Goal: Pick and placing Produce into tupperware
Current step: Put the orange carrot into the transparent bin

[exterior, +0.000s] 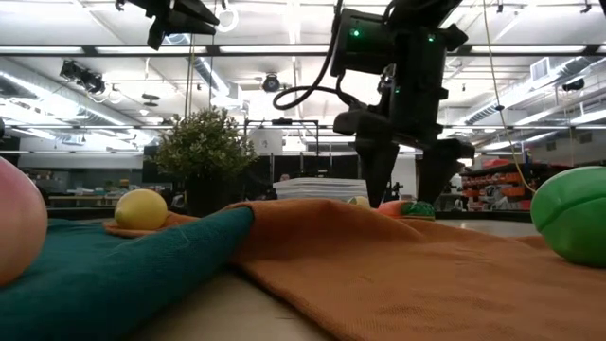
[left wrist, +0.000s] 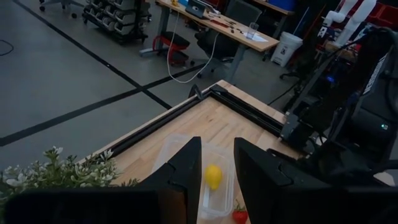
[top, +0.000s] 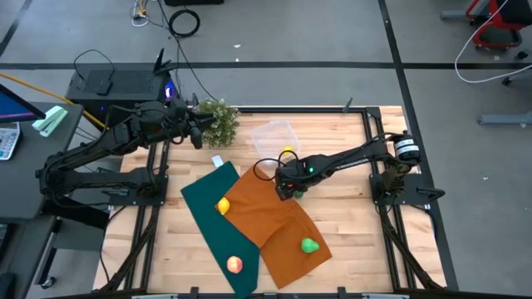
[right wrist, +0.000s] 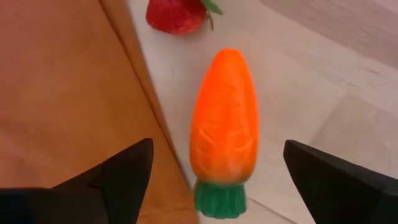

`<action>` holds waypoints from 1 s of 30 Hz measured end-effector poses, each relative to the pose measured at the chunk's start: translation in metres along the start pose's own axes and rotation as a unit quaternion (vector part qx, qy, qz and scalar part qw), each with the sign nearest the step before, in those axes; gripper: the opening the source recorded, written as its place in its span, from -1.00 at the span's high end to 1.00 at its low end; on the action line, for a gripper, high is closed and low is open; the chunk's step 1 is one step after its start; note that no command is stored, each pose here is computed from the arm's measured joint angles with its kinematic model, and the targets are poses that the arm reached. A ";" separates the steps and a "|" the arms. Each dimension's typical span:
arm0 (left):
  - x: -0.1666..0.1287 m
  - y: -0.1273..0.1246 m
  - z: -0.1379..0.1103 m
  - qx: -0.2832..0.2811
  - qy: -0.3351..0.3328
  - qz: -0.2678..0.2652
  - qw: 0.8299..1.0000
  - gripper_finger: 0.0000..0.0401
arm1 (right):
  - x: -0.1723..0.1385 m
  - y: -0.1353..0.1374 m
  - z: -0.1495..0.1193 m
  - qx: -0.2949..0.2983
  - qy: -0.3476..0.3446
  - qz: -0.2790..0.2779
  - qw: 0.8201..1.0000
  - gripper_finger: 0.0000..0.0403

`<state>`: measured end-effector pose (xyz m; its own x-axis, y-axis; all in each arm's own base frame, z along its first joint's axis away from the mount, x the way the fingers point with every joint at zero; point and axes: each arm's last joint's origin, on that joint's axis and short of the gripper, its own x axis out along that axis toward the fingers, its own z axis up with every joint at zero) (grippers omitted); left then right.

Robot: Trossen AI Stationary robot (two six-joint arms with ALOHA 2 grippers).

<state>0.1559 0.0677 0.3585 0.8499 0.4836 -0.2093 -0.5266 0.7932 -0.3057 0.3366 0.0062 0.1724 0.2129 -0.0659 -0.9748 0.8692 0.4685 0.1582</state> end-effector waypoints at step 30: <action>0.000 0.000 0.000 0.000 -0.001 0.000 1.000 0.49 | 0.011 0.000 0.007 -0.002 0.012 0.009 1.000 0.05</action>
<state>0.1558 0.0679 0.3585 0.8494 0.4848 -0.2087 -0.5275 0.7928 -0.3054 0.3418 -0.0010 0.1632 0.2168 -0.0364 -0.9755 0.8634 0.4734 0.1742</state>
